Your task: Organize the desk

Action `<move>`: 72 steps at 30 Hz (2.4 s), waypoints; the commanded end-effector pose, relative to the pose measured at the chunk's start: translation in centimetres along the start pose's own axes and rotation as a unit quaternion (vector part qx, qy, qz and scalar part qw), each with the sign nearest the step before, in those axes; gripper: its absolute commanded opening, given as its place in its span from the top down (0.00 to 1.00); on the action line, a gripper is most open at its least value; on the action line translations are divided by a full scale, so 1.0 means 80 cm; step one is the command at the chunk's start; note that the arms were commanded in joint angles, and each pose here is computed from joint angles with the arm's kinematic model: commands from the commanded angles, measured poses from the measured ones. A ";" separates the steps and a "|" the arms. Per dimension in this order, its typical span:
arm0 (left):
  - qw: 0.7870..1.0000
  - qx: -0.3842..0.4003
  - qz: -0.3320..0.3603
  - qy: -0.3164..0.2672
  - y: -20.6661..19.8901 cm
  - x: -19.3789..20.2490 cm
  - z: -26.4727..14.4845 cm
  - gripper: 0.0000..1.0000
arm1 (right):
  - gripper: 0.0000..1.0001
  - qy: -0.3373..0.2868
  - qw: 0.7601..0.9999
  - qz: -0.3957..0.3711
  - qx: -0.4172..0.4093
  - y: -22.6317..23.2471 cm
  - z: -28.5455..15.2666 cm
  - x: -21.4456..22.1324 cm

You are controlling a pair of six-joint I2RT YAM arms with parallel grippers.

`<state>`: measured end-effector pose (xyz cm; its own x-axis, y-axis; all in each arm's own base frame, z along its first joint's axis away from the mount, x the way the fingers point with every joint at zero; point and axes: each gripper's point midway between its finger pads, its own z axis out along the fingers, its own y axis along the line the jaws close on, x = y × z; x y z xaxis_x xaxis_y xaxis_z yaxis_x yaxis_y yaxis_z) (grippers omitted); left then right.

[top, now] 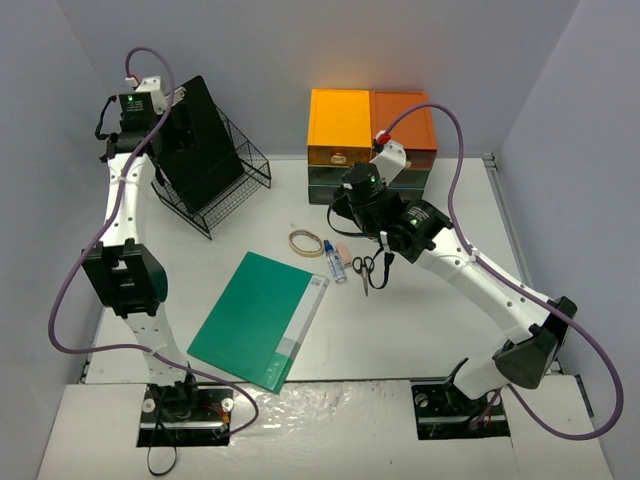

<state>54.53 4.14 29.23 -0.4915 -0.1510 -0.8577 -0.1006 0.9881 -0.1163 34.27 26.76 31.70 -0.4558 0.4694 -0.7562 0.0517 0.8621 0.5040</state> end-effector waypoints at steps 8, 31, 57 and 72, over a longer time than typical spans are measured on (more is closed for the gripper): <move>0.996 0.017 -0.015 -0.086 -0.008 -0.070 -0.050 0.03 | 0.92 0.014 1.000 -0.005 0.002 -0.009 0.012 0.016; 0.990 0.055 0.030 0.126 -0.103 0.250 -0.317 0.03 | 0.30 0.171 0.978 0.121 -0.017 -0.067 -0.057 0.236; 0.929 -0.012 -0.013 0.370 -0.091 0.417 -0.237 0.03 | 0.08 0.231 0.950 0.199 -0.073 -0.092 -0.058 0.375; 0.907 -0.032 -0.119 0.403 -0.047 0.411 -0.186 0.03 | 0.07 0.234 0.951 0.191 -0.069 -0.094 -0.058 0.378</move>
<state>22.97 -4.83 7.61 -0.9370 -0.3320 -0.1089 -0.3206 0.9409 -0.1094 15.42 32.45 5.01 -0.7899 0.5546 -0.2615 0.2097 0.6451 0.7348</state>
